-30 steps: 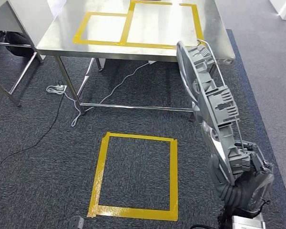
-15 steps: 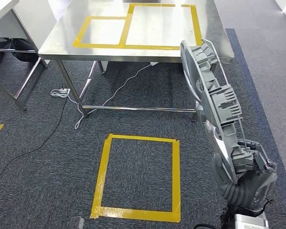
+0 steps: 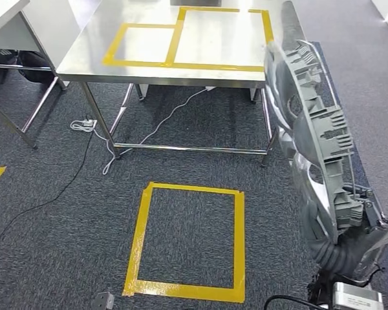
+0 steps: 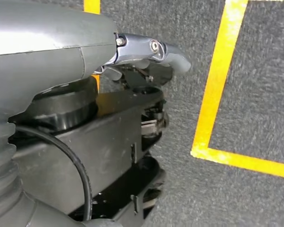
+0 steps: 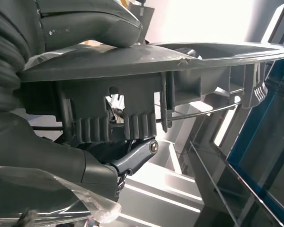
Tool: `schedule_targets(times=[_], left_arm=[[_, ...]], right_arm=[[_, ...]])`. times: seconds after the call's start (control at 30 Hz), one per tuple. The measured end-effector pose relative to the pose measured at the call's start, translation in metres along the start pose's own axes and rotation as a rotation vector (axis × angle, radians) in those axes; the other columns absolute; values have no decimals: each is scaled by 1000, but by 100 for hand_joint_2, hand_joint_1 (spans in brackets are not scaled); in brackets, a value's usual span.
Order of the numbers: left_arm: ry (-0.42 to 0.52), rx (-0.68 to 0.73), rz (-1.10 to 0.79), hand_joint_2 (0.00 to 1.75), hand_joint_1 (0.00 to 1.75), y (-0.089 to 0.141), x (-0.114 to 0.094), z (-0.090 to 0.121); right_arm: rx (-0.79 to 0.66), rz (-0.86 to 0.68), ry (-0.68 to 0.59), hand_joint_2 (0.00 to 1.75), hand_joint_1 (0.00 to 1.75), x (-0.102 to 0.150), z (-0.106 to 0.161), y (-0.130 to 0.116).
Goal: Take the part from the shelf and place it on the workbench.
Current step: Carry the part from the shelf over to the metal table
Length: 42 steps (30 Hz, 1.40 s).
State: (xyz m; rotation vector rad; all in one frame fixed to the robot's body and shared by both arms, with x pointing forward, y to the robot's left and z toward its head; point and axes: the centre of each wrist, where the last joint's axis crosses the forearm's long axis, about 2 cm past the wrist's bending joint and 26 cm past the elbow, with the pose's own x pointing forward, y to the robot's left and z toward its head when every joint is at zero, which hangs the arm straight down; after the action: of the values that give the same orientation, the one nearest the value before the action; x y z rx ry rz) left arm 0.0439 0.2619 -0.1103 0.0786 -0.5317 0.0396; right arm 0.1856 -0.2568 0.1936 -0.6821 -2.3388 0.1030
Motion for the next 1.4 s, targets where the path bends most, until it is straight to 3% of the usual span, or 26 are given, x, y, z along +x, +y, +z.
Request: schedule_targets(times=[1.4], left_arm=[[6, -9, -26, 175, 0, 2, -2, 1]], right_arm=[[27, 45, 12, 175, 175, -14, -8, -6]])
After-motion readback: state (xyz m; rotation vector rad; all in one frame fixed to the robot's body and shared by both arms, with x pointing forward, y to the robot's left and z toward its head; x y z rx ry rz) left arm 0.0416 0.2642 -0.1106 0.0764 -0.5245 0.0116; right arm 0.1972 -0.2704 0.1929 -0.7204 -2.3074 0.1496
